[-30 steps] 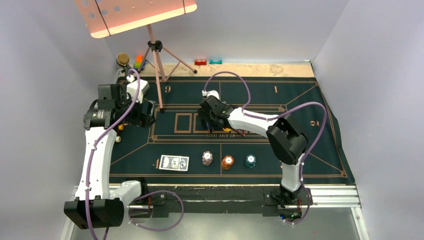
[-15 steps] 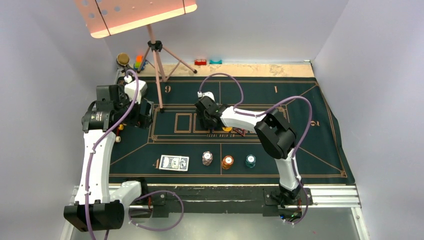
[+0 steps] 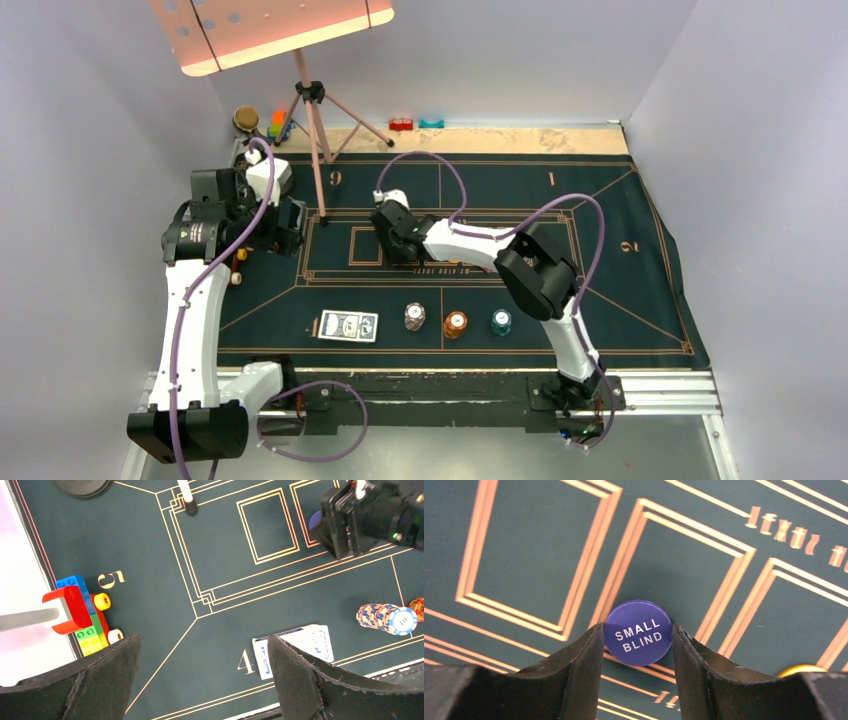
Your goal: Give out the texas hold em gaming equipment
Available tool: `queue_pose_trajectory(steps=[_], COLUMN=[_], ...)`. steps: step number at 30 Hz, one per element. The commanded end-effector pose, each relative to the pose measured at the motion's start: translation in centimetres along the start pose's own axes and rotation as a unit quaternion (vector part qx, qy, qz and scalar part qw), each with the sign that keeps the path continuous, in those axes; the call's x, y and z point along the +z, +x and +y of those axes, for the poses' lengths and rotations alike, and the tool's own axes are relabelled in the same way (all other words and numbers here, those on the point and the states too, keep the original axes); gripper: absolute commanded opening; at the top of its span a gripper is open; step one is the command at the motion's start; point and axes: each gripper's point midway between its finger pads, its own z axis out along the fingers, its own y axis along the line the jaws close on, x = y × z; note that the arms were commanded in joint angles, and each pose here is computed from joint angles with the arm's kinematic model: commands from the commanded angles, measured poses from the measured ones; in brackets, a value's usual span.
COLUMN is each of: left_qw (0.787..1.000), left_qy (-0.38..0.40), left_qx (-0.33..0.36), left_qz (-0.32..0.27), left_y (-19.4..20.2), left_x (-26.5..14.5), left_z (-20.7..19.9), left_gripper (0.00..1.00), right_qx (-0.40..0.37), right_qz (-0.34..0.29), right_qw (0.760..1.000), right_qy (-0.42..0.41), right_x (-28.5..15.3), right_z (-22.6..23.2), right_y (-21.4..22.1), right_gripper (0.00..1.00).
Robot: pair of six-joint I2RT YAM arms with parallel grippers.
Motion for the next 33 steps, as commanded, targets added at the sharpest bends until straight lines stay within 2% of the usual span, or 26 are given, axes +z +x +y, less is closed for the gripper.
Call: queue_pose_trajectory(steps=[1, 7, 13, 15, 19, 22, 26, 29, 33], left_qw=[1.000, 0.999, 1.000, 1.000, 1.000, 1.000, 1.000, 1.000, 1.000], left_qy=[-0.018, -0.029, -0.027, -0.026, -0.022, -0.025, -0.021, -0.020, -0.020], left_qx=[-0.007, -0.007, -0.007, -0.008, -0.009, -0.008, -0.004, -0.003, -0.001], left_qz=[-0.019, -0.014, -0.010, -0.010, -0.008, -0.005, 0.003, 0.005, 0.006], left_y=[-1.2, -0.9, -0.6, -0.6, -0.5, -0.3, -0.2, -0.1, -0.1], left_x=[-1.1, -1.3, -1.3, -1.3, -1.2, -1.1, -1.2, -1.3, -1.3], left_z=[0.4, 0.7, 0.6, 0.5, 0.4, 0.5, 0.4, 0.4, 0.4], left_gripper=[1.00, 1.00, 1.00, 1.00, 1.00, 1.00, 1.00, 1.00, 1.00], right_qx=[-0.011, -0.014, -0.009, -0.013, -0.020, -0.026, -0.010, 0.014, 0.050], right_qz=[0.029, 0.019, -0.001, 0.000, -0.005, -0.032, -0.058, -0.066, -0.037], right_qw=[0.998, 0.994, 0.991, 0.989, 0.987, 0.989, 0.993, 0.996, 0.998], right_qy=[-0.054, -0.110, -0.135, -0.145, -0.162, -0.142, -0.100, -0.060, -0.005], right_x=[-0.3, -0.6, 0.0, 0.2, -0.7, -2.5, -5.6, -7.2, -7.0], right_z=[5.6, 11.0, 13.3, 14.0, 14.5, 12.6, 7.8, 3.3, -2.8], right_y=[2.0, 0.7, -1.6, -1.8, -2.4, -3.9, -5.1, -4.6, -1.2], right_gripper=[0.48, 0.47, 0.49, 0.53, 0.75, 0.84, 0.86, 0.83, 0.76])
